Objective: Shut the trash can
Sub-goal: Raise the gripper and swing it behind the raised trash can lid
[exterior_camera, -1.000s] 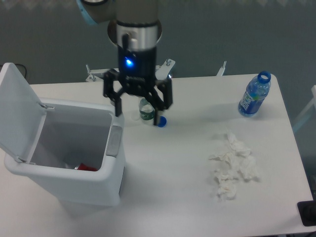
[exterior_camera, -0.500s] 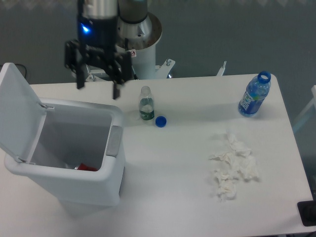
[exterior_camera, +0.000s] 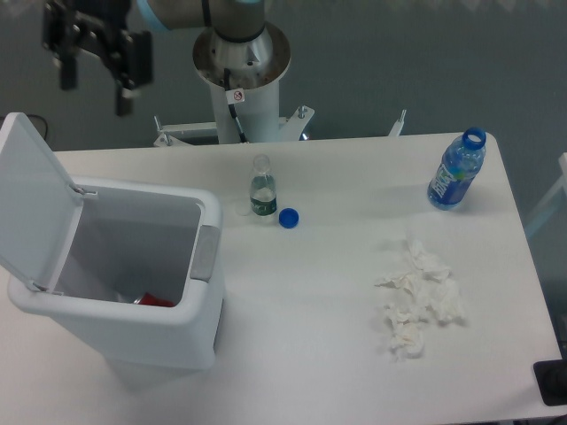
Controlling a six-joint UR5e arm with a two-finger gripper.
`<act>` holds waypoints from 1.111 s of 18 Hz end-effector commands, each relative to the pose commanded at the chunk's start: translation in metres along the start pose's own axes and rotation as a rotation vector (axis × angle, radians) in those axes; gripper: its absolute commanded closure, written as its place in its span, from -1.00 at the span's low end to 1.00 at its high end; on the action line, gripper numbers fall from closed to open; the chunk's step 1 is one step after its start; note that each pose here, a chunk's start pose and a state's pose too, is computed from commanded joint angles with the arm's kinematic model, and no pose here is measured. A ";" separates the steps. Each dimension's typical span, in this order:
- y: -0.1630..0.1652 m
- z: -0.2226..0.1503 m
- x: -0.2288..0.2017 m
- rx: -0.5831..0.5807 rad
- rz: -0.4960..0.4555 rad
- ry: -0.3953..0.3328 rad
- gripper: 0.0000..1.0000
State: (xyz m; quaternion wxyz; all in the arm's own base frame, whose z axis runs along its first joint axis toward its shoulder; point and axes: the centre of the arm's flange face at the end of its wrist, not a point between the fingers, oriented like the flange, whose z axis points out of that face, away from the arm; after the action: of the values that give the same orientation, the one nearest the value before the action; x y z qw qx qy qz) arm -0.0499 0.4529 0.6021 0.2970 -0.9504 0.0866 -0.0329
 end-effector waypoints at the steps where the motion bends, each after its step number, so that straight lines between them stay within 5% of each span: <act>1: -0.002 0.001 0.004 0.007 -0.002 0.011 -1.00; 10: -0.029 0.021 0.021 0.113 0.019 0.172 -1.00; 20: -0.069 0.070 0.029 0.119 0.088 0.224 -1.00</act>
State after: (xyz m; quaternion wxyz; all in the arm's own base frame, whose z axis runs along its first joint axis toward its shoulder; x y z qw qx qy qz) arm -0.0030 0.5423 0.5841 0.3423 -0.9168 0.1586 -0.1310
